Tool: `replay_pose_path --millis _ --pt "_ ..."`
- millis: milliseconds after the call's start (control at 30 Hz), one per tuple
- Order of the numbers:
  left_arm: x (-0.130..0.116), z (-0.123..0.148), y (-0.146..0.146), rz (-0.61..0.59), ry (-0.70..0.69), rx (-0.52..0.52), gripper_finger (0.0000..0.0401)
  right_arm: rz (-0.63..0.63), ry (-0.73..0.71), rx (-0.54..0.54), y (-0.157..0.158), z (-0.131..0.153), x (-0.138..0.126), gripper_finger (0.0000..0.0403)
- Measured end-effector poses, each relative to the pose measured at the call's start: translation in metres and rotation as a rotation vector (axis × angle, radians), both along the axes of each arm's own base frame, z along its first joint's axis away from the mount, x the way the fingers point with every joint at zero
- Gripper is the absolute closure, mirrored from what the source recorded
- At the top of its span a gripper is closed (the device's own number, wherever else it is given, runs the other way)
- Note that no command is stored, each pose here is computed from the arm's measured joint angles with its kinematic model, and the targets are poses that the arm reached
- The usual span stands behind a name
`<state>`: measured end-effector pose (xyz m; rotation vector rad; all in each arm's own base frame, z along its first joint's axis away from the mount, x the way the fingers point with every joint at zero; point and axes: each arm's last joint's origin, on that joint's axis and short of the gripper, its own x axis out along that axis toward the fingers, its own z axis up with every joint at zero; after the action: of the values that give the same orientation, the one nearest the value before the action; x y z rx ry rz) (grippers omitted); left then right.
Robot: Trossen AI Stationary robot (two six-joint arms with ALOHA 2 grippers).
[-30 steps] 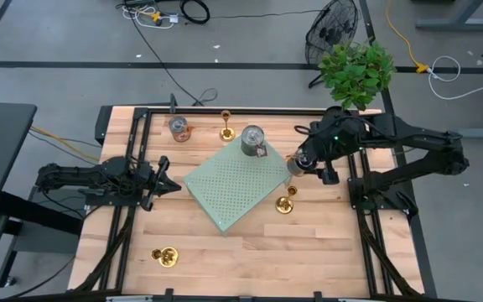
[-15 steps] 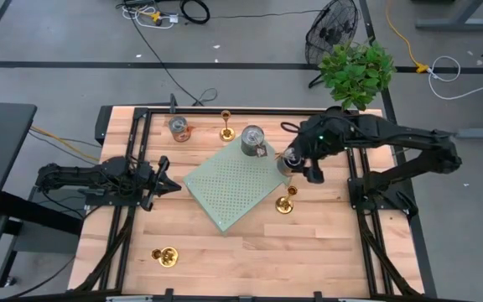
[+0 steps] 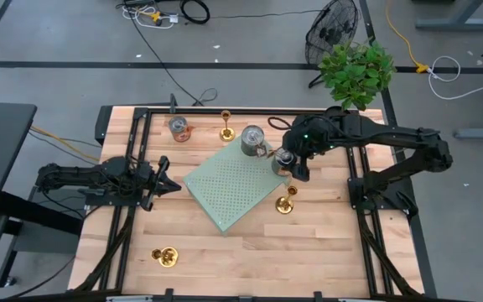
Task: Pick & Place candle stick holders
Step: Put the bottom silver scented candle on the shelf
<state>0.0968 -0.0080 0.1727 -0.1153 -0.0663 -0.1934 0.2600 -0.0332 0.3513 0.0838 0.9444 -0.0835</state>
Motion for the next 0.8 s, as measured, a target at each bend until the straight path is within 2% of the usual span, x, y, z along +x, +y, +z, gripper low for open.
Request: replay_pose_path --millis 367,800 --pt "0.0 0.0 0.0 0.0 0.0 0.0 0.0376 -0.101 -0.012 0.069 -0.004 -0.01 0.018 0.0037" --pt "0.0 0.0 0.0 0.0 0.0 0.0 0.0376 -0.063 -0.053 0.037 -0.006 -0.014 0.031 0.0037"
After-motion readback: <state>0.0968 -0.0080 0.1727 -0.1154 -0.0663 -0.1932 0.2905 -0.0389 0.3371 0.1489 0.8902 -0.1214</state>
